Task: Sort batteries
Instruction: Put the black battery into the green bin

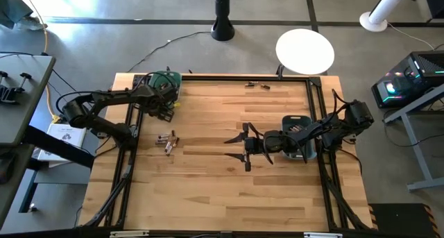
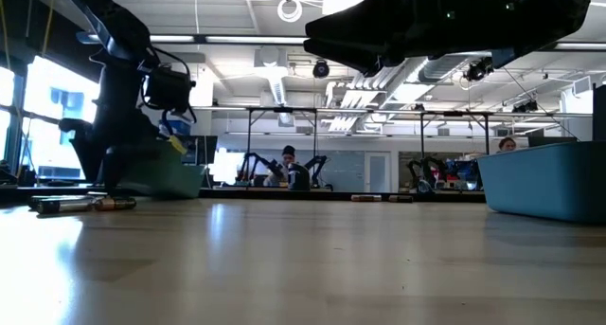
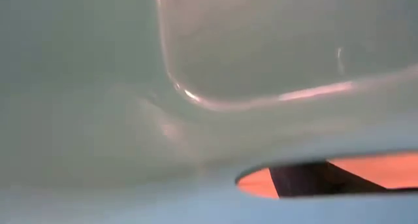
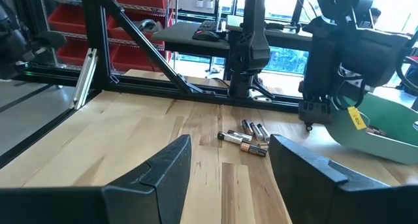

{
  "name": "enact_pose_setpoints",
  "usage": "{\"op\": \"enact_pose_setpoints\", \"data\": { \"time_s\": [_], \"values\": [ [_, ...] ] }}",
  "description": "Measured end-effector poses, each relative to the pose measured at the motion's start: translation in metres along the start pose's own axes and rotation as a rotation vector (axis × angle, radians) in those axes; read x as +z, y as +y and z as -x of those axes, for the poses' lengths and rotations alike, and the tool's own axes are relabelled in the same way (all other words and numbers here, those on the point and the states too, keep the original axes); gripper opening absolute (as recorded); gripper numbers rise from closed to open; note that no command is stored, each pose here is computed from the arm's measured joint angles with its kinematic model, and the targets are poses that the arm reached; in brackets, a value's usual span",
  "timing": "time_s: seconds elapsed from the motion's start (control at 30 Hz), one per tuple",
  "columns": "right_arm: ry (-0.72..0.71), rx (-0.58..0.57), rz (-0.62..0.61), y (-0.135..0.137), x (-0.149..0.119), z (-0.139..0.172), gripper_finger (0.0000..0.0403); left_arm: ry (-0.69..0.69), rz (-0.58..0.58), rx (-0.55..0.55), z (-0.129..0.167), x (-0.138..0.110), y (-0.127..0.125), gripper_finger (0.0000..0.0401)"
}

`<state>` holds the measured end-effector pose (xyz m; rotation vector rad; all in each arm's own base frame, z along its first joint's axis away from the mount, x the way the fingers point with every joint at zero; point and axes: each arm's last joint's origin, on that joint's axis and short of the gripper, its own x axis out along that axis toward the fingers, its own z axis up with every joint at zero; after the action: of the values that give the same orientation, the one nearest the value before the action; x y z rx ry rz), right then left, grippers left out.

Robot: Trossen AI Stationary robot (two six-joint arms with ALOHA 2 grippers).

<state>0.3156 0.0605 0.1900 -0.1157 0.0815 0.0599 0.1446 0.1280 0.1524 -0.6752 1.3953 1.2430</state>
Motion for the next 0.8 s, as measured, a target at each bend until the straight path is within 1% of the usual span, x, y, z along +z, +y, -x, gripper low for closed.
{"op": "enact_pose_setpoints", "data": {
  "time_s": [0.13,0.53,0.73,0.8],
  "values": [
    [0.000,0.000,0.000,0.000,0.000,0.000,0.0201,0.037,-0.011,-0.020,0.001,-0.004,-0.002,0.0198],
    [0.000,0.000,0.000,0.000,0.000,0.000,0.0201,0.096,-0.055,0.002,0.006,-0.017,-0.007,0.0198],
    [0.000,0.000,-0.001,0.000,0.000,0.000,0.0201,-0.007,0.014,0.131,0.008,-0.019,-0.007,0.0197],
    [0.000,0.000,-0.014,0.000,0.000,0.000,0.0201,-0.032,0.022,0.159,0.009,-0.022,-0.009,0.0192]
  ]
}}
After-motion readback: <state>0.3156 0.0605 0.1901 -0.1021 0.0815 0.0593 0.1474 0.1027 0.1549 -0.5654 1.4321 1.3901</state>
